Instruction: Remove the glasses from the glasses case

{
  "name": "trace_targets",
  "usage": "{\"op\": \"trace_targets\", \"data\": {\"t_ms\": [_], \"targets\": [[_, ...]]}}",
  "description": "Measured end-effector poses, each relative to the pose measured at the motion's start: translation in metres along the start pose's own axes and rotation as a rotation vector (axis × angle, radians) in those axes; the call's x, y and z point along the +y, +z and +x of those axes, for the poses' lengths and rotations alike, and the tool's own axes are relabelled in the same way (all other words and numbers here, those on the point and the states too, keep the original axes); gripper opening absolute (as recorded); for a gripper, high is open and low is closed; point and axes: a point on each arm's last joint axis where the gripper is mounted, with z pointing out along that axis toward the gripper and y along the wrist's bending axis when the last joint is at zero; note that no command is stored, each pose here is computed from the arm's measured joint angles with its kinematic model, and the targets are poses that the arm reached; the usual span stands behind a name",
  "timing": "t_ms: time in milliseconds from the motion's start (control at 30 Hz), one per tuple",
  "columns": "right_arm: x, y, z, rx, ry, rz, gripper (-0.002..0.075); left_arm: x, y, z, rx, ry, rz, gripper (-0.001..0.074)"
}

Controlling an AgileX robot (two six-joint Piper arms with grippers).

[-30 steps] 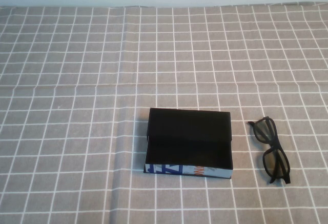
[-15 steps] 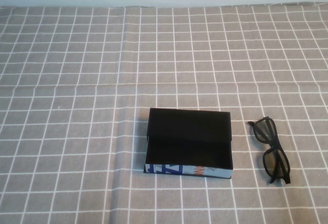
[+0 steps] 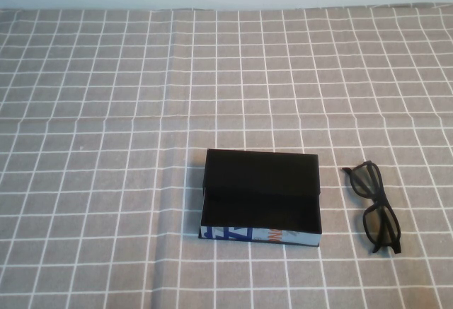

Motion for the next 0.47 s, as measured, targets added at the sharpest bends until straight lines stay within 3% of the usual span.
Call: {"op": "trace_targets", "data": {"t_ms": [467], "targets": [[0.0, 0.0, 0.0002, 0.002, -0.004, 0.0, -0.0018, 0.0, 0.0, 0.0, 0.0, 0.0, 0.0, -0.0004]]}}
